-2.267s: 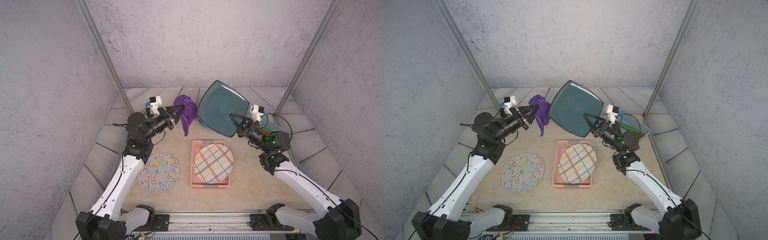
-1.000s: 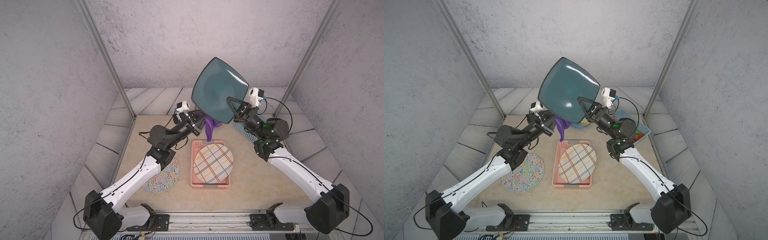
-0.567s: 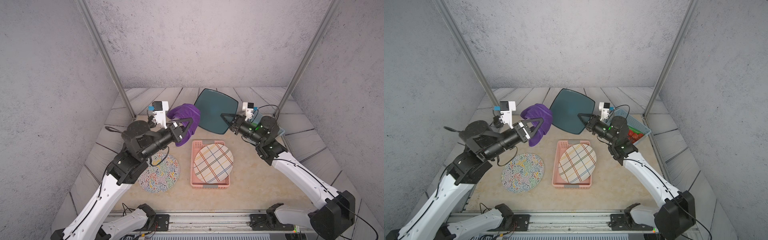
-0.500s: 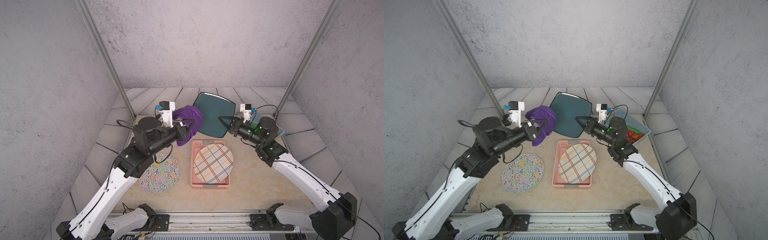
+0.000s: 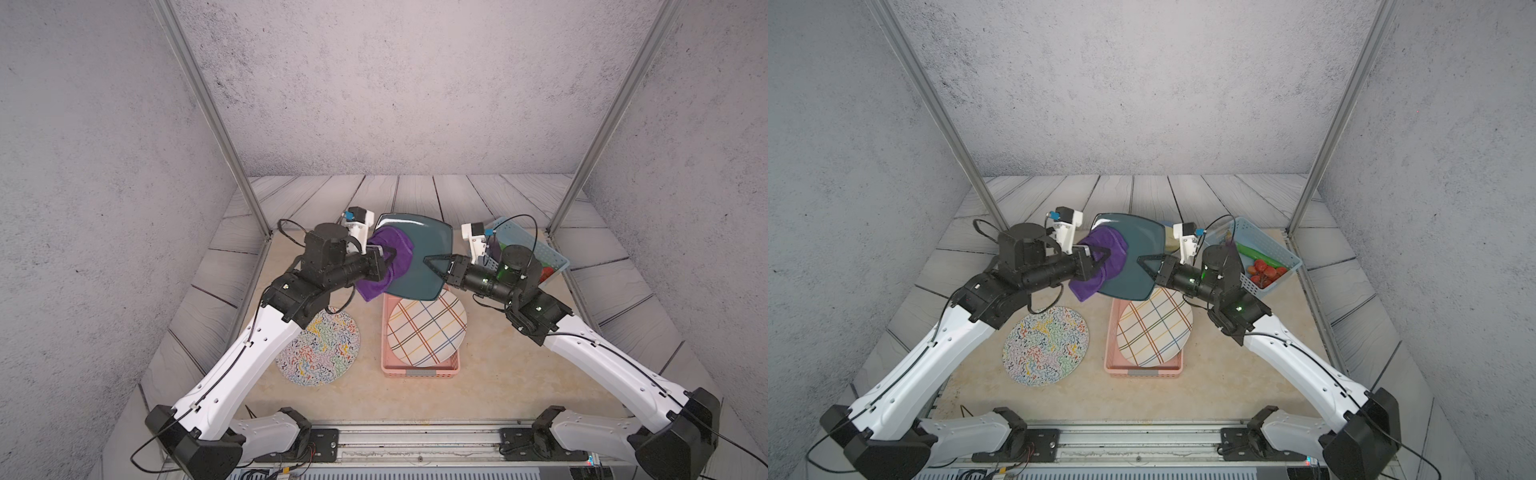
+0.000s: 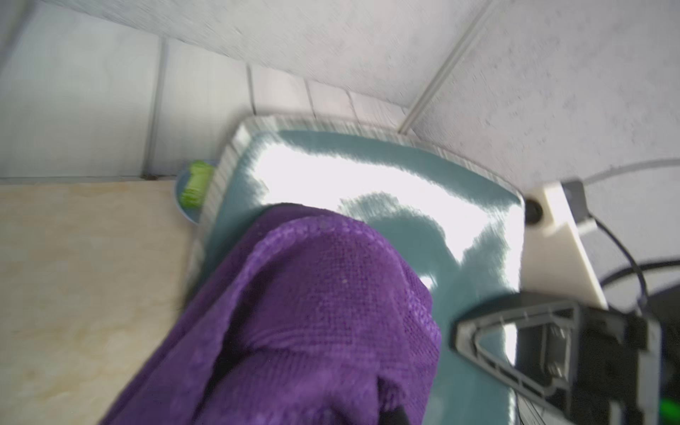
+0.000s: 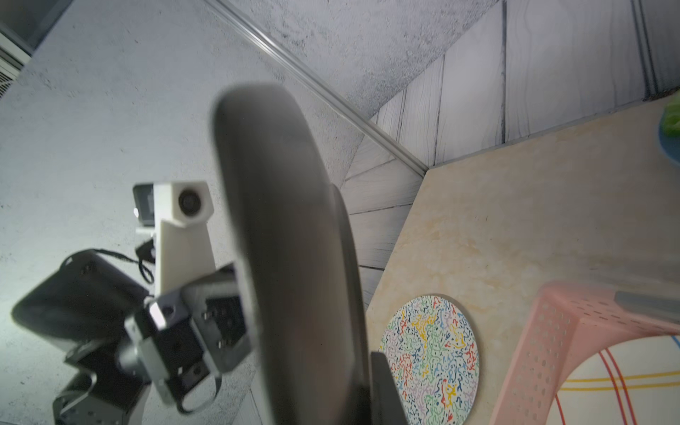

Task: Wipe the wet plate dry
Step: Wipe the plate with towel.

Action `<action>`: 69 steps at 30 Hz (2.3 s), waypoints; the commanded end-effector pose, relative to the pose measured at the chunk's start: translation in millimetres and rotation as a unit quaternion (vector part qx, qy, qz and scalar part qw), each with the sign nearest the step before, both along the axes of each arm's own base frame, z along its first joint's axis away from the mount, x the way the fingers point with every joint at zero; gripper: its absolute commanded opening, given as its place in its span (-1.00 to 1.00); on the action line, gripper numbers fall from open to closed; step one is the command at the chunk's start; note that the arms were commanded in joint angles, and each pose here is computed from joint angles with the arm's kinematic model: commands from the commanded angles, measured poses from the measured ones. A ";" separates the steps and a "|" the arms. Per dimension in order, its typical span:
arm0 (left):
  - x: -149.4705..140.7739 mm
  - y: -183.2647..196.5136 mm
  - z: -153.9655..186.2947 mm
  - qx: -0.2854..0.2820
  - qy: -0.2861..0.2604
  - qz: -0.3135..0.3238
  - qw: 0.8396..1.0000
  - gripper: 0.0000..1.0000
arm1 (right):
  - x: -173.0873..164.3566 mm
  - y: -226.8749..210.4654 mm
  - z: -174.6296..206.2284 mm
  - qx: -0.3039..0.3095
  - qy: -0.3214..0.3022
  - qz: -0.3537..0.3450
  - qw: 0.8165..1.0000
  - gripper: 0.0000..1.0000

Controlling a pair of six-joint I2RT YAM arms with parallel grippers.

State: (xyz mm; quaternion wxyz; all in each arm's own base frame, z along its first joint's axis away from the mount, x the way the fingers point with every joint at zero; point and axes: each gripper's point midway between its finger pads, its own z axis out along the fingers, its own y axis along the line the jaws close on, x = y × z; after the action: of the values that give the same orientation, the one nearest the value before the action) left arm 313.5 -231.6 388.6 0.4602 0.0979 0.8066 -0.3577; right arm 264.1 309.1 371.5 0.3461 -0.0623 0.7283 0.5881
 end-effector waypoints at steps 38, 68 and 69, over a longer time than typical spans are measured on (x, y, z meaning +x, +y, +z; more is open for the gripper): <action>-76.3 -23.8 162.3 -0.582 0.142 -0.262 0.756 -1.00 | 13.5 -37.1 166.1 0.379 -0.111 0.074 0.916 -1.00; -65.5 109.8 41.1 -0.026 0.012 0.065 0.997 -1.00 | 33.0 113.7 -89.3 -0.090 0.091 0.084 0.988 -1.00; -66.2 110.9 39.4 -0.023 0.012 0.067 0.997 -1.00 | 32.6 129.8 -98.5 -0.101 0.099 0.097 0.985 -1.00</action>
State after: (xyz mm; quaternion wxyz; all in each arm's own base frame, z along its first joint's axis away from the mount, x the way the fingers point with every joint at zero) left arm 251.2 -129.0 447.9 0.4807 0.0134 0.7857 -0.3892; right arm 302.3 406.9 233.5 0.1784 -0.0399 0.8349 0.5193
